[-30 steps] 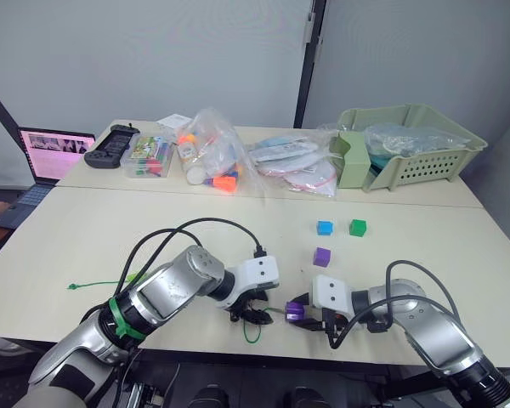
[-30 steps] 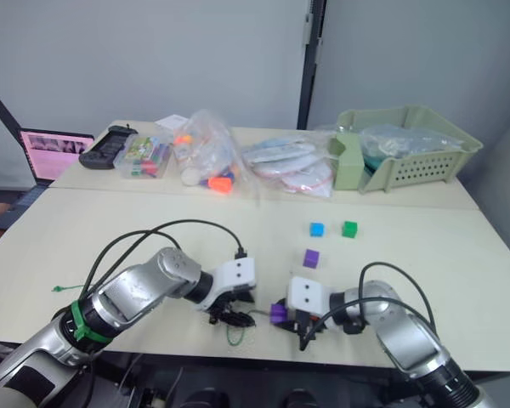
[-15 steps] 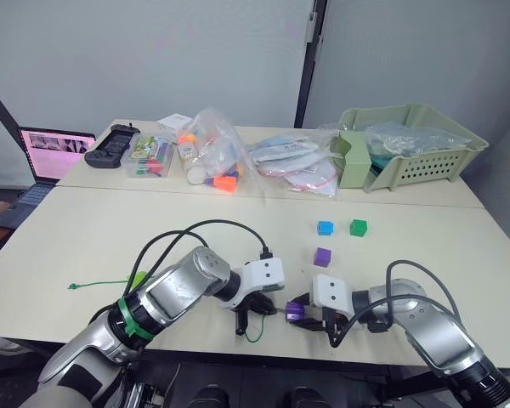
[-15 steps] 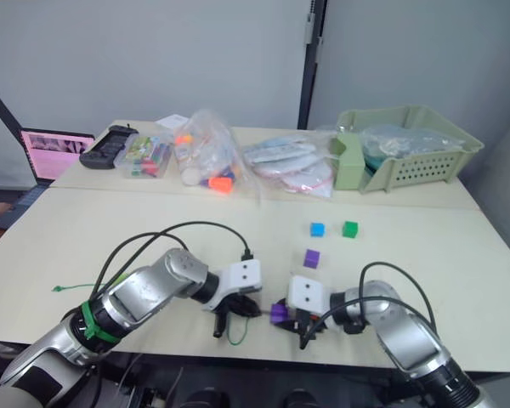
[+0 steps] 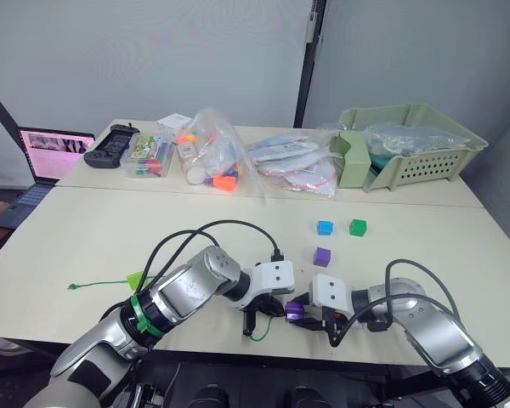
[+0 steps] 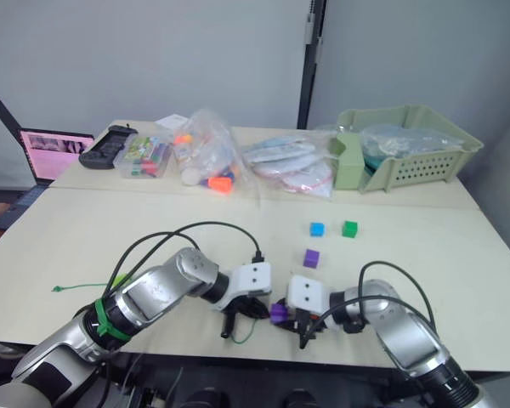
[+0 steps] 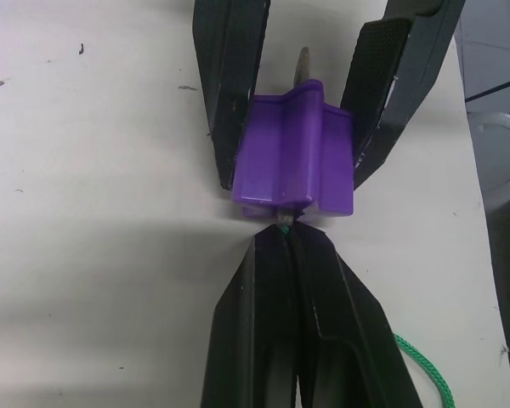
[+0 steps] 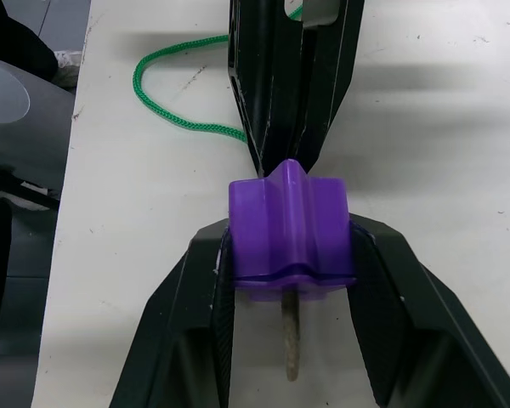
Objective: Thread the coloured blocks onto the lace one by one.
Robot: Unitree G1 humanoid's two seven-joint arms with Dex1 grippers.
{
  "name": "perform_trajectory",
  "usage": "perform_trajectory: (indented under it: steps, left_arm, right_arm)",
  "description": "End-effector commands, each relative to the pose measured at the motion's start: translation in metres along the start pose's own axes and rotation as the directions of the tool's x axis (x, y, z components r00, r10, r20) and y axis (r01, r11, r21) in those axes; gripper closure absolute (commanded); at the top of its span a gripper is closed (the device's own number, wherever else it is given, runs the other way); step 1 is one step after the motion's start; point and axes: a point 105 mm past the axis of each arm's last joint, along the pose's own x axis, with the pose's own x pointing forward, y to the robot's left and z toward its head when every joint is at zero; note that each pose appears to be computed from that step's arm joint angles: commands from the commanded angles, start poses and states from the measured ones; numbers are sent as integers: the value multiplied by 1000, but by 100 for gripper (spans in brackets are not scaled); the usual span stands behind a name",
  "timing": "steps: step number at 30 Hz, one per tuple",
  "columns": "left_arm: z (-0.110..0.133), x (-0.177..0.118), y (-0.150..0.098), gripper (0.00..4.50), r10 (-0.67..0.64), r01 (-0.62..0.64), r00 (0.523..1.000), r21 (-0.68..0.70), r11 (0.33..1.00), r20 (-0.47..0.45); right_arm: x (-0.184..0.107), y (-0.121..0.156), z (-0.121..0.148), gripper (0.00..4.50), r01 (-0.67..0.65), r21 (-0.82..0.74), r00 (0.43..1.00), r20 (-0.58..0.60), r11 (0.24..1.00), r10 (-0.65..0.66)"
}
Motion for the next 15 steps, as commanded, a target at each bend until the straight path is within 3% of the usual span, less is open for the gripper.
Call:
perform_trajectory:
  steps: [1, 11, 12, 15]
  left_arm:
    - [10, -6, 3, 368, 11, -12, 1000, 44, 999, 26]
    - [-1, -19, 1, 37, -10, 9, 1000, 92, 996, 9]
    - [-2, -18, 1, 0, -8, 7, 1000, 101, 995, 11]
    - [-1, -16, 1, 0, -8, 6, 1000, 113, 994, 19]
  right_arm:
    - [4, 6, -1, 315, -22, 5, 1000, 1, 1000, 22]
    - [2, 3, 1, 315, 4, 49, 1000, 8, 999, -5]
    - [-1, 3, 3, 199, 6, 55, 1000, 10, 998, -6]
    - [-4, 1, 4, 110, 13, 58, 1000, 10, 998, -14]
